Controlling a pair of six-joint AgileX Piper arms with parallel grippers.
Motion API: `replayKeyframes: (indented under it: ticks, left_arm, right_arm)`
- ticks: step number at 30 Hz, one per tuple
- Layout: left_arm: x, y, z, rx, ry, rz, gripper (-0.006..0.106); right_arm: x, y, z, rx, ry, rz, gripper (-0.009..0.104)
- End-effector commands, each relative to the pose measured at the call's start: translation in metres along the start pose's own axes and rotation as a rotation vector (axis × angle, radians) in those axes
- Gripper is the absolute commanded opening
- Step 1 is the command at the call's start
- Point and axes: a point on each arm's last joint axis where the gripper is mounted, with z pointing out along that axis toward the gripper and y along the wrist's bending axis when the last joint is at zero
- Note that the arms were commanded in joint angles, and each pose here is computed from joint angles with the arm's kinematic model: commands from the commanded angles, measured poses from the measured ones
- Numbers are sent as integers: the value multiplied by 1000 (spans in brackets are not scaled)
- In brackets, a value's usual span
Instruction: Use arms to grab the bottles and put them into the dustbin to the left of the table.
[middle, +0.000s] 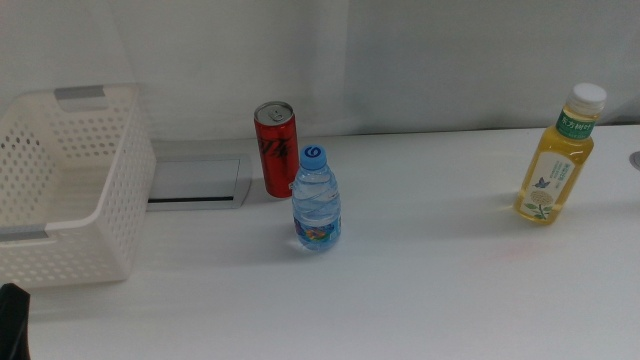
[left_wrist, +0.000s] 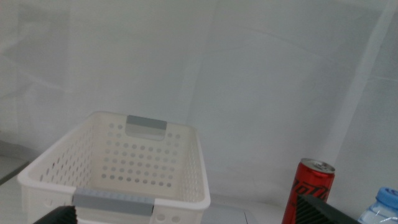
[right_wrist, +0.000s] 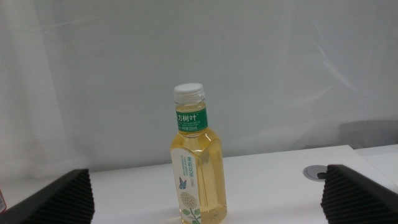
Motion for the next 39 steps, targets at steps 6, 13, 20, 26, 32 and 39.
replayKeyframes:
  ticks: [6,13,20,26,32,39]
  left_arm:
    - [-36,-9,7,-4,60,68,92]
    - [-104,-26,42,-4,88,153,92]
    - [-121,-57,70,215,39,242,92]
    - [-97,-89,83,429,162,257,92]
    - [-79,-110,94,527,207,285,92]
    - [-29,-105,99,540,196,274,92]
  right_arm:
    - [13,-2,1,13,27,-8,103]
    - [12,-2,1,14,23,-8,103]
    - [12,-2,1,14,23,-8,103]
    - [12,-2,1,14,23,-8,103]
    - [13,-2,1,13,27,-8,103]
    - [13,-2,1,13,27,-8,103]
